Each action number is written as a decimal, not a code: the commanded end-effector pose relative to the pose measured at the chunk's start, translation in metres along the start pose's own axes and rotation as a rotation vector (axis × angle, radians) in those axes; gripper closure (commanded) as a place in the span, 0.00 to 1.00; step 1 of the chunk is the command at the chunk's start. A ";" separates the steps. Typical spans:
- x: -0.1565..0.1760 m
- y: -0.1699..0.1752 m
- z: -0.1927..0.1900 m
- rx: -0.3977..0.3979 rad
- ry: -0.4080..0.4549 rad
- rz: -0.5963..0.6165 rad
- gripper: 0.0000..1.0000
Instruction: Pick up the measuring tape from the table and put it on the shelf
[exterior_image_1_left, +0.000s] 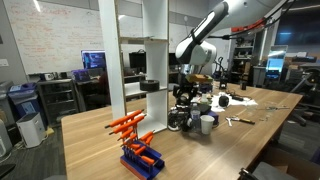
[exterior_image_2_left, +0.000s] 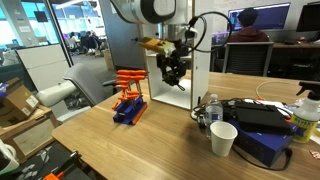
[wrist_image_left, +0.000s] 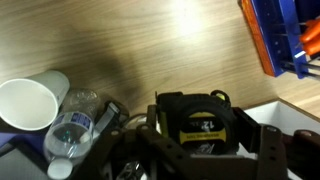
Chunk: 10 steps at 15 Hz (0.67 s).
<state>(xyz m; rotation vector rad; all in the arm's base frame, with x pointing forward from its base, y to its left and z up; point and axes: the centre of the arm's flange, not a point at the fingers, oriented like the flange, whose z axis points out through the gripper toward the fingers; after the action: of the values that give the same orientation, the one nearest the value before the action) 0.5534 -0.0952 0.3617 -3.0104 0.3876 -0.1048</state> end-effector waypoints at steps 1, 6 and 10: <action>-0.026 -0.020 -0.092 0.036 0.167 0.089 0.54; -0.028 -0.062 -0.160 0.089 0.349 0.234 0.54; -0.022 -0.089 -0.163 0.138 0.386 0.329 0.54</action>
<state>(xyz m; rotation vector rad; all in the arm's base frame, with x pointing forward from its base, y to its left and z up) 0.5317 -0.0361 0.5257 -2.7933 0.7703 -0.5921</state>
